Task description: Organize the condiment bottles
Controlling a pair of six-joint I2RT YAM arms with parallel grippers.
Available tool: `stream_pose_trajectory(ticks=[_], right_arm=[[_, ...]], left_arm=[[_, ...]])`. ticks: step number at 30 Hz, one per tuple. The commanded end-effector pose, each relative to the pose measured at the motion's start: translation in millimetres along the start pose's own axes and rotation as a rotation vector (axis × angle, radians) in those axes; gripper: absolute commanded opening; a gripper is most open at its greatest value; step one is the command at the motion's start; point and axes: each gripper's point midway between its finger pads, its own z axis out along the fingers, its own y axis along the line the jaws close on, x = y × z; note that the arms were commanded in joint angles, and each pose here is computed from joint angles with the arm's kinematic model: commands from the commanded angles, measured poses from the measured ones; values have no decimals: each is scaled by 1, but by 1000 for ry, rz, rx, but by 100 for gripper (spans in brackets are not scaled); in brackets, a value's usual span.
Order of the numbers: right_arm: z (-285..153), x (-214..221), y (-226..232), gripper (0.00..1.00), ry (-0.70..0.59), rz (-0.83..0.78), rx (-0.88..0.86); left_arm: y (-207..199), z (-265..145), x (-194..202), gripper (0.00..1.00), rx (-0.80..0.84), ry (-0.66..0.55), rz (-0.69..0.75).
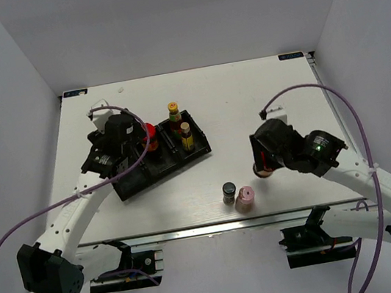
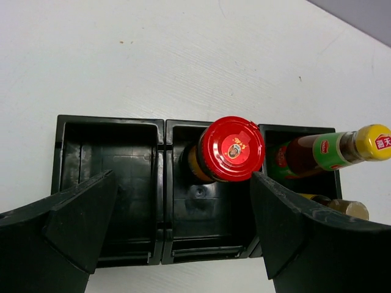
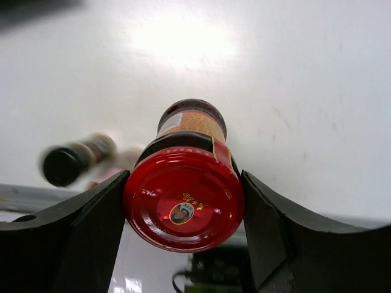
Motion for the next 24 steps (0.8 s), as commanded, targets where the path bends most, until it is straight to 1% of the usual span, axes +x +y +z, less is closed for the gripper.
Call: stream_pose_trajectory(ticks=[1,3,5,6,7,8,9,10,11,12,13,14,15,16,17,18,19,24], right_arm=[[-31,-101,27,21,-336,-7,-94],[-39,-130,47,20,-398,-28,-153],[-41,-148,68,20,-419,-93,-211],[-44,-155,88,19,-428,-120,-300],[-45,-159,100,19,-429,-144,-345],[-36,-161,115,19,-409,-193,-371],[-44,-167,132,18,-416,-216,-439],[-45,-174,142,18,-429,-228,-461],[-31,-174,154,18,-404,-268,-461],[-38,-184,165,18,-423,-278,-496],[-24,-185,177,18,-395,-299,-496],[-22,-187,186,18,-393,-323,-511],[-30,-197,197,18,-409,-331,-551],[-16,-195,210,18,-378,-350,-558],[-15,-193,220,18,-366,-368,-585],[-21,-203,227,18,-388,-376,-600],[-9,-201,238,17,-366,-391,-598],[-2,-199,278,17,-339,-451,-665]], left_arm=[[16,-13,-5,98,-36,-27,-61],[24,-14,-2,98,-62,-31,-76],[32,-19,-2,98,-89,-37,-100],[37,-21,-4,98,-106,-47,-109],[40,-23,-3,98,-115,-49,-116],[43,-26,-3,98,-116,-50,-120],[47,-28,-3,98,-126,-55,-127],[52,-30,0,98,-142,-50,-124],[55,-34,-2,98,-145,-59,-148],[59,-36,-2,98,-151,-67,-156],[65,-37,3,98,-168,-64,-156],[67,-40,2,98,-166,-76,-190],[70,-40,6,98,-169,-74,-191],[71,-41,7,98,-168,-74,-195],[71,-41,7,98,-167,-76,-208],[71,-43,6,98,-160,-75,-212],[72,-43,7,98,-165,-72,-216],[75,-43,8,98,-178,-74,-221]])
